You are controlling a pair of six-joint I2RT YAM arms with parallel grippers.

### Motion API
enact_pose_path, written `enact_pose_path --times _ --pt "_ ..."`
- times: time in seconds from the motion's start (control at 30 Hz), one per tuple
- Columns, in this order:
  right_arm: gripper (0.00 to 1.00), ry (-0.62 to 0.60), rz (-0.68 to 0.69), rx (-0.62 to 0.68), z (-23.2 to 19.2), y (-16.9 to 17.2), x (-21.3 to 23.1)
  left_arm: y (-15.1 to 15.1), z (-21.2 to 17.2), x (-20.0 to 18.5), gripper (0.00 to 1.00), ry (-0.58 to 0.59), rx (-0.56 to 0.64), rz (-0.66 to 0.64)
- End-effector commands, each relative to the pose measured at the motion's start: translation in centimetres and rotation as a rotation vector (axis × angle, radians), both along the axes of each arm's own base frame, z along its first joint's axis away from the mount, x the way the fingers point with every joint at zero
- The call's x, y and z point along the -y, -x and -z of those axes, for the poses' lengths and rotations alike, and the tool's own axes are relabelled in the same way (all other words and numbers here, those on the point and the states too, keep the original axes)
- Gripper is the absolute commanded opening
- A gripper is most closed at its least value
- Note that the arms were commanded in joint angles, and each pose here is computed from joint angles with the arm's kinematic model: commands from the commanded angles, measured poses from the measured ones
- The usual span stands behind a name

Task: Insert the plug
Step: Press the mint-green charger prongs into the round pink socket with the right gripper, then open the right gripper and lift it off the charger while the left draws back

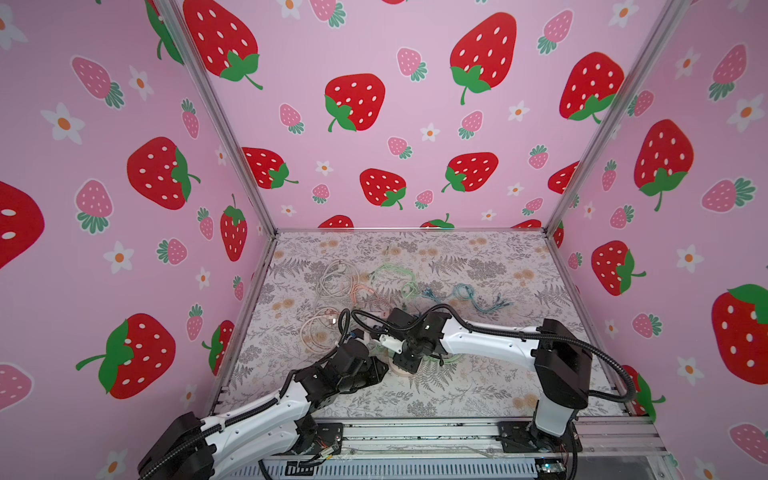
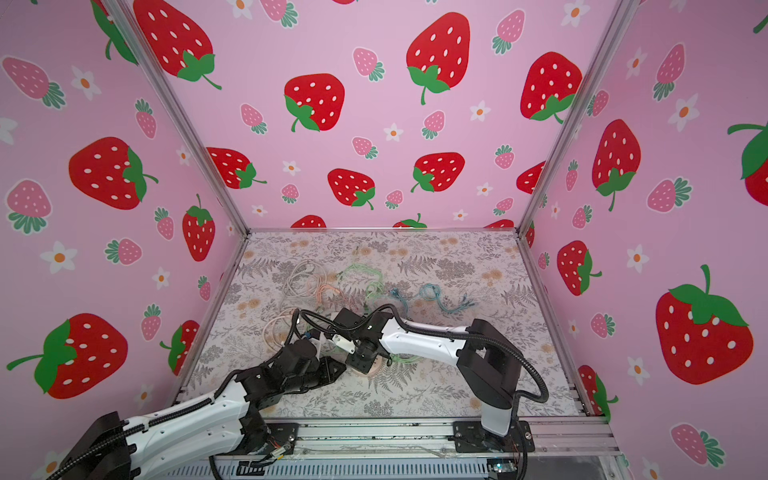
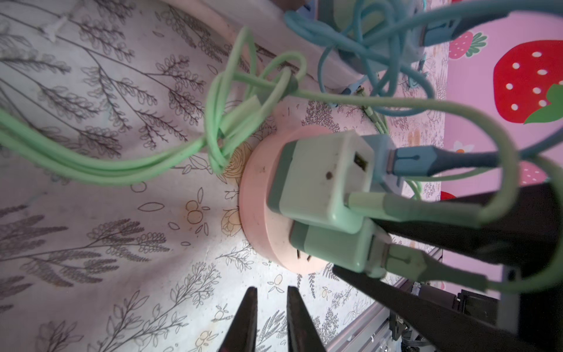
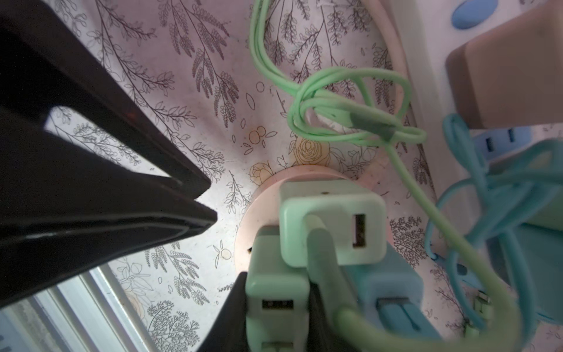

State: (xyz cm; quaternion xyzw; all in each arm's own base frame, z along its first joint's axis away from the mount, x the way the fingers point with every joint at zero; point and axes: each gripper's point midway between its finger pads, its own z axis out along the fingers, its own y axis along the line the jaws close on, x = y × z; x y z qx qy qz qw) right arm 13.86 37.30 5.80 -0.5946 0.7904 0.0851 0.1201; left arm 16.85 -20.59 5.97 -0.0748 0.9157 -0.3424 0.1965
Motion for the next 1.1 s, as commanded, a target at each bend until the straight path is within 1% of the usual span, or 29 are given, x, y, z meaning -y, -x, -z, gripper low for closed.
enact_pose_path --times 0.0,0.13,0.23,0.37,0.43,0.5,0.67,0.77,0.8,0.83,0.93,1.07 --pt "0.04 0.317 0.030 -0.125 10.1 3.1 7.1 0.0 -1.3 -0.1 0.21 -0.014 0.019 0.010" --pt "0.04 0.311 0.034 -0.122 10.2 3.2 7.0 0.1 -2.0 -0.4 0.22 -0.018 0.035 0.021" --pt "0.05 0.274 0.033 -0.117 9.2 3.0 6.1 0.2 -2.4 -0.4 0.24 -0.025 0.045 0.034" --pt "0.10 0.212 0.036 -0.105 7.3 2.6 4.5 0.2 -3.0 -0.6 0.28 -0.050 0.058 0.049" --pt "0.16 0.171 0.044 -0.102 6.1 2.3 3.8 0.2 -3.4 -0.8 0.29 -0.063 0.068 0.057" --pt "0.24 0.121 0.054 -0.116 4.7 2.1 3.0 0.0 -3.8 -0.9 0.30 -0.072 0.075 0.060" --pt "0.39 0.006 0.083 -0.135 1.1 1.6 1.6 -0.2 -4.6 -1.4 0.31 -0.072 0.086 0.055" --pt "0.51 -0.051 0.084 -0.158 -0.7 1.8 1.2 -0.3 -5.2 -1.5 0.31 -0.062 0.098 0.052" --pt "0.58 -0.067 0.087 -0.162 -1.3 1.8 1.1 -0.5 -5.4 -1.7 0.31 -0.061 0.104 0.048" --pt "0.62 -0.081 0.090 -0.167 -1.8 1.9 1.1 -0.5 -5.7 -1.8 0.32 -0.062 0.107 0.048" --pt "0.67 -0.113 0.093 -0.171 -3.0 1.9 1.1 -0.9 -6.5 -2.3 0.34 -0.073 0.118 0.044" --pt "0.71 -0.131 0.090 -0.201 -4.1 2.5 1.6 -1.6 -7.3 -3.5 0.39 -0.100 0.125 0.025"
